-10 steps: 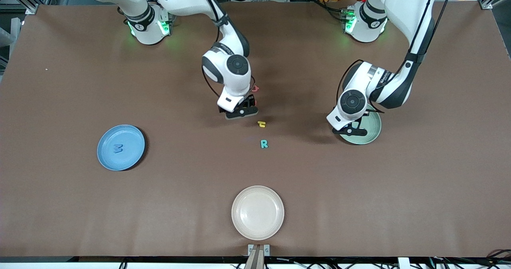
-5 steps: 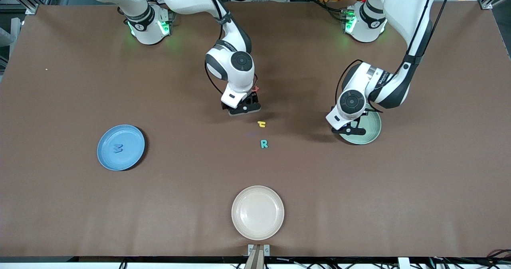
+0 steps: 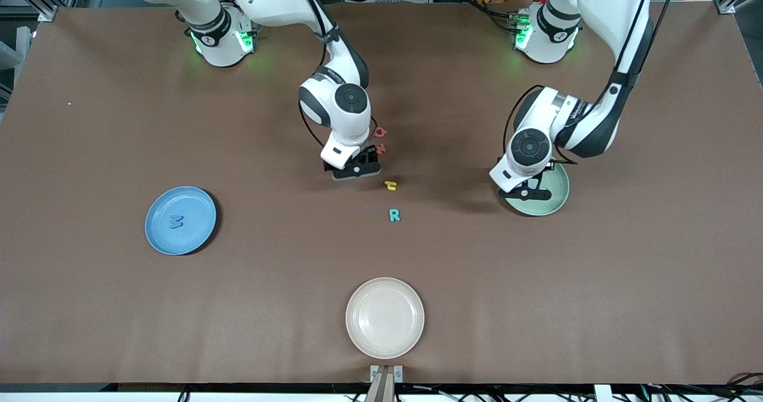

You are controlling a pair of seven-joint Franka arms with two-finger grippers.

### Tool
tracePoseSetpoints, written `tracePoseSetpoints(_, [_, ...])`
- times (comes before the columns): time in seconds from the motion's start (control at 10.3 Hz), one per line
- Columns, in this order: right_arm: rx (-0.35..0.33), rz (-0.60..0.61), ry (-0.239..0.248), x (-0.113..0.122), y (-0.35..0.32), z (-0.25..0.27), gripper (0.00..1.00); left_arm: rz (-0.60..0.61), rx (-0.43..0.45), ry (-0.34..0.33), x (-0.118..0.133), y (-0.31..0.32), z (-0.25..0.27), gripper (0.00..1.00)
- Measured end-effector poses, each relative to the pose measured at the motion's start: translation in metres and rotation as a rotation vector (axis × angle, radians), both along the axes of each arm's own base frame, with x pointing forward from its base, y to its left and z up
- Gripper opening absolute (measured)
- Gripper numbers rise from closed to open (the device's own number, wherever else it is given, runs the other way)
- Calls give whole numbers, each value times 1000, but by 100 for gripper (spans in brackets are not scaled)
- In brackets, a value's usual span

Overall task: Sort uppercase to blue plate, lowercase to green plate
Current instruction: 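Grasp the yellow H with the right gripper while the left gripper withdraws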

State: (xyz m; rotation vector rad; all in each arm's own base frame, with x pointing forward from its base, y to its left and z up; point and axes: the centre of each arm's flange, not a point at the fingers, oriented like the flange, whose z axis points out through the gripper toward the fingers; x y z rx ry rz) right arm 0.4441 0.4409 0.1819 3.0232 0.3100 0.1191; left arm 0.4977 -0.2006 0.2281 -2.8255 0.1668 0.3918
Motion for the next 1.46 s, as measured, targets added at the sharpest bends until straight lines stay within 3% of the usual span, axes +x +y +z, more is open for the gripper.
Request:
tracePoseSetpoints(0.29, [40, -64, -27, 13, -3, 25, 100, 68, -68, -14, 6, -12, 35, 53])
tracePoseSetpoints(0.58, [89, -232, -14, 4, 6, 26, 100, 174, -128, -46, 18, -26, 57, 53])
tracePoseSetpoints(1.07, [103, -330, 12, -13, 4, 8, 100, 360, -221, -87, 37, -44, 77, 53])
tracePoseSetpoints(1.46, [125, -361, 25, -17, 9, 2, 100, 399, -220, -92, 44, -48, 70, 53])
